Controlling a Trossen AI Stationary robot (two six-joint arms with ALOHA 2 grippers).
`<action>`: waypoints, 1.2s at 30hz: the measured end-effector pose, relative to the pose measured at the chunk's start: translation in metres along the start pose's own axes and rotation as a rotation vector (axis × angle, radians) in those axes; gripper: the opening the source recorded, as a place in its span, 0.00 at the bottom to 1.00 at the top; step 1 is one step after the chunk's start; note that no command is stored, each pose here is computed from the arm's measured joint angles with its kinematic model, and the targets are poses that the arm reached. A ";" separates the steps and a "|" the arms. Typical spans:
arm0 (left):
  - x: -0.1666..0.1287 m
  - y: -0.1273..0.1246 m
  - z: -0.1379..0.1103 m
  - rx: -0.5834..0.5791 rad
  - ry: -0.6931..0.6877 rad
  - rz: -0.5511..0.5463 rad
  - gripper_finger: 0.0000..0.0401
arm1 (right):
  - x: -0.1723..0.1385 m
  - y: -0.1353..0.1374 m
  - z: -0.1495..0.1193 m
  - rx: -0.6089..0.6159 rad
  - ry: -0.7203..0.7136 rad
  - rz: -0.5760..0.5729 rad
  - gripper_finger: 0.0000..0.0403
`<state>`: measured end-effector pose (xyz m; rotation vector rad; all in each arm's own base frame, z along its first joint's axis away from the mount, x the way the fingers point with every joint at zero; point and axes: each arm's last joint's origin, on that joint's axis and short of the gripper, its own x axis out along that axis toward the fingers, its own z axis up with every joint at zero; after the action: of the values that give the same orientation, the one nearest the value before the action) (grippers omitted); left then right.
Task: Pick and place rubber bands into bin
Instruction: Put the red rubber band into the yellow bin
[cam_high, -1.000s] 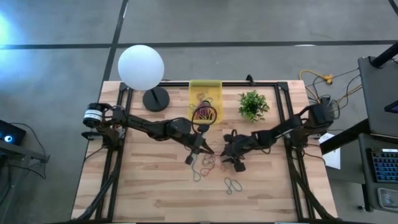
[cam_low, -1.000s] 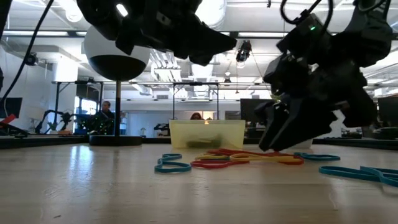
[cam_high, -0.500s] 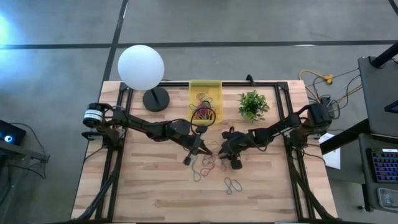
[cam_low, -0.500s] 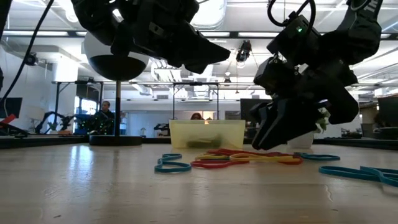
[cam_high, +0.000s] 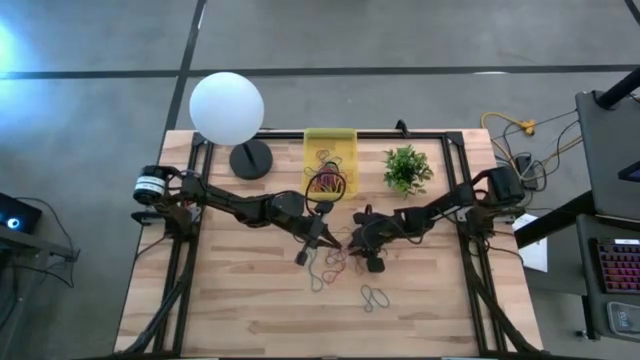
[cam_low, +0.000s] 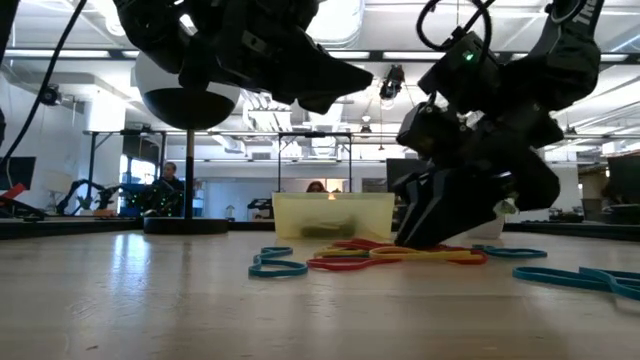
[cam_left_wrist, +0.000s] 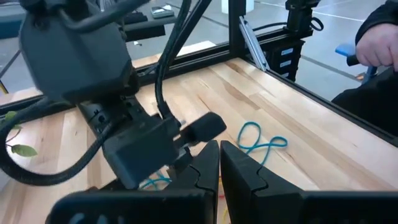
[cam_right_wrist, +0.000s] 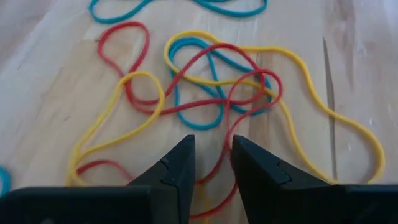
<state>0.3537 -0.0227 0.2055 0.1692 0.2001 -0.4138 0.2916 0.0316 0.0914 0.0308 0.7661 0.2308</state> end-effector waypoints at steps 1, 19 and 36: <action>0.000 0.000 0.000 0.000 0.001 0.000 0.00 | 0.002 -0.001 0.000 0.000 -0.001 -0.001 0.24; -0.014 -0.011 0.008 0.031 -0.022 -0.012 0.00 | -0.010 0.003 0.012 -0.089 0.024 -0.124 0.02; -0.128 -0.069 -0.002 0.061 -0.232 0.328 0.00 | -0.118 0.028 0.076 -0.266 -0.402 -0.151 0.02</action>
<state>0.2102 -0.0361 0.2238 0.2087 -0.0691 -0.1108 0.2569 0.0372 0.2302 -0.2264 0.3307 0.1736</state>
